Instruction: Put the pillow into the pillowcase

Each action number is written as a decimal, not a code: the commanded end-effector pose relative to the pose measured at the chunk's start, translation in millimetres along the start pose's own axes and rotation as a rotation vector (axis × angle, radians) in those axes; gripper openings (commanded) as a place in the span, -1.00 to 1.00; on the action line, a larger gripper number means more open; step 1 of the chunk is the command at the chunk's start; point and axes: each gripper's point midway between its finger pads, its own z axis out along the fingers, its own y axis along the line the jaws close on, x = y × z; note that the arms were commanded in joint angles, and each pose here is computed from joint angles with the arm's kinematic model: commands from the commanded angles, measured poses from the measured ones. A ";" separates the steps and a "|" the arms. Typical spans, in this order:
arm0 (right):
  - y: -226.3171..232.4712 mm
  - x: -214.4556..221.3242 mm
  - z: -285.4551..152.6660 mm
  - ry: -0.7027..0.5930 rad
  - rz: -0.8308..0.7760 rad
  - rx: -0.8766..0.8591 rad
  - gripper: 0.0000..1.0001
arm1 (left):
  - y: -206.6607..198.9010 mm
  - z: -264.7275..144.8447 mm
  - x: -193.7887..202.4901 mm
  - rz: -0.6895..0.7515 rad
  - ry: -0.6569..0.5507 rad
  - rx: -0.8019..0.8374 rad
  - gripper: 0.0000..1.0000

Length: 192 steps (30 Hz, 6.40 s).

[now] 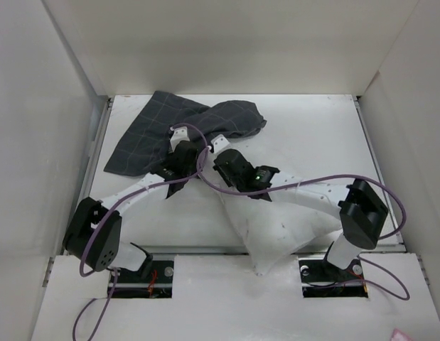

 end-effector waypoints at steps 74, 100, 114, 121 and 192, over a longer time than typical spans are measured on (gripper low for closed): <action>-89.1 -132.6 -94.9 -0.389 0.388 0.103 1.00 | -29.7 -184.1 -111.3 -0.047 -0.243 0.191 1.00; -63.1 -51.4 81.7 -0.039 0.087 -0.657 0.63 | -39.7 21.5 -94.8 0.337 0.157 -0.166 -1.00; -141.6 -159.2 -10.4 -0.502 0.221 -0.174 -1.00 | -132.2 -5.6 -196.1 0.243 -0.134 0.156 -1.00; -220.2 -235.6 -106.2 -0.759 0.261 -0.009 -1.00 | -220.2 -69.6 -274.5 0.228 -0.359 0.413 -1.00; -74.5 -4.8 -66.2 -0.069 0.495 -0.096 1.00 | -18.6 -149.5 11.5 0.159 0.200 -0.084 1.00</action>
